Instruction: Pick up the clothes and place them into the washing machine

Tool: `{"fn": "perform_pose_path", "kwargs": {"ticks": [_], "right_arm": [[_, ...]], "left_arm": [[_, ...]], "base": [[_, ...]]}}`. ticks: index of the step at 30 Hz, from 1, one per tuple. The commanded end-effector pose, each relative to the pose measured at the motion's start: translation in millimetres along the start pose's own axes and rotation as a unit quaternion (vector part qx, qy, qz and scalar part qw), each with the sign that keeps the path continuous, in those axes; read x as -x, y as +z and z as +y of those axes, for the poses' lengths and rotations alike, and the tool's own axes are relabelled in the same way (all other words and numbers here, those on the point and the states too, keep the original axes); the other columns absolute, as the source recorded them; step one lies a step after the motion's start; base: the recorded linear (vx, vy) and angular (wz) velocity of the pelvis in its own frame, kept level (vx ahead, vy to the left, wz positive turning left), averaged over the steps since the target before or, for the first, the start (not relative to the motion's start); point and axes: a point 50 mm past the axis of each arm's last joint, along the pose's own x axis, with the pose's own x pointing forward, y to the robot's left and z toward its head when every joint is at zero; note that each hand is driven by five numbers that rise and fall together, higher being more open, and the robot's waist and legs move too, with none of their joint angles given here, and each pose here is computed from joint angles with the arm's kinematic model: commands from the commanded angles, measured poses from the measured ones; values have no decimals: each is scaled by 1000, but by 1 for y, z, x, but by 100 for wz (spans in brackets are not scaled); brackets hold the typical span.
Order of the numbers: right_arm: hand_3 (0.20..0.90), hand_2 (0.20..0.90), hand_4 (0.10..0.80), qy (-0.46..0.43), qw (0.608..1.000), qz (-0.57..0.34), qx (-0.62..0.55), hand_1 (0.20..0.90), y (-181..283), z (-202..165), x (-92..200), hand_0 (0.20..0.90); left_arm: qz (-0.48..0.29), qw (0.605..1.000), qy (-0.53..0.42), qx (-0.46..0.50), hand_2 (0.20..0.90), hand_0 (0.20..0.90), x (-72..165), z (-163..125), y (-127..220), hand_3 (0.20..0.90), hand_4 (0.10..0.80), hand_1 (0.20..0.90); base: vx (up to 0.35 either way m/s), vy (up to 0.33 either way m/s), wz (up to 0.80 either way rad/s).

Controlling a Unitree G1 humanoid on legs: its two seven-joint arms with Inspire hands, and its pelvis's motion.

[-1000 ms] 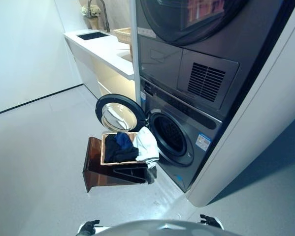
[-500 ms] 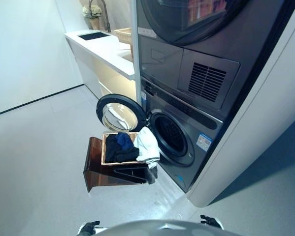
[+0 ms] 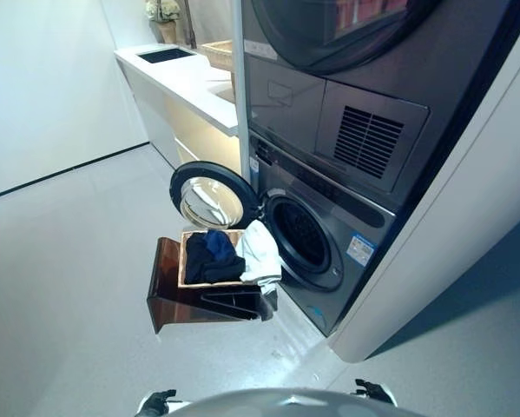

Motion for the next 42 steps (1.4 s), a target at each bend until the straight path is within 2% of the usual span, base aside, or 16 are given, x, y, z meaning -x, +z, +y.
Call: {"fn": "perform_pose_path", "kwargs": {"ticks": [1, 8, 9, 10, 15, 16, 20, 21, 28, 32, 42], "right_arm": [[900, 900, 800, -49, 998, -39, -10, 900, 40, -17, -6, 900], [900, 900, 800, -59, 995, -75, -12, 900, 59, -22, -7, 900], [900, 900, 800, -72, 994, -82, -7, 900, 63, -30, -8, 900], [900, 900, 800, -72, 994, -82, -7, 900, 63, -30, -8, 900], [900, 900, 800, -110, 993, -43, -25, 900, 48, -42, -8, 900], [900, 900, 800, -109, 993, -33, -39, 900, 42, -40, -7, 900], [900, 900, 800, -116, 991, -11, -60, 900, 33, -43, -7, 900], [900, 900, 800, -114, 991, 3, -66, 900, 29, -41, -7, 900], [900, 900, 800, -81, 994, -38, -58, 900, 49, -24, -7, 900], [900, 900, 800, -65, 995, -59, -48, 900, 56, -14, -6, 900], [900, 900, 800, -62, 996, -38, -54, 900, 42, -10, -5, 900]], "left_arm": [[-50, 998, 7, 22, 900, 900, -2, -3, 44, 900, 800, 900], [-80, 995, 19, 62, 900, 900, -2, 2, 64, 900, 800, 900], [-108, 992, 23, 58, 900, 900, -1, 1, 81, 900, 800, 900], [-108, 992, 23, 58, 900, 900, -1, 1, 81, 900, 800, 900], [-97, 992, 39, 72, 900, 900, -2, 1, 75, 900, 800, 900], [-87, 989, 48, 107, 900, 900, -2, 5, 71, 900, 800, 900], [-89, 986, 53, 135, 900, 900, -2, 8, 74, 900, 800, 900], [-98, 983, 66, 138, 900, 900, -2, 17, 79, 900, 800, 900], [-117, 988, 72, 75, 900, 900, -1, 29, 89, 900, 800, 900], [-104, 991, 67, 49, 900, 900, -2, 33, 82, 900, 800, 900], [-83, 992, 70, 63, 900, 900, -2, 28, 67, 900, 800, 900]], "base": [[13, -63, -1], [-19, -92, 7], [2, -33, 27], [107, -3, 42], [243, 118, 11], [172, 130, -25], [292, 321, -44], [369, 410, -64], [318, 326, 2], [232, 233, 12], [258, -101, 18]]}}
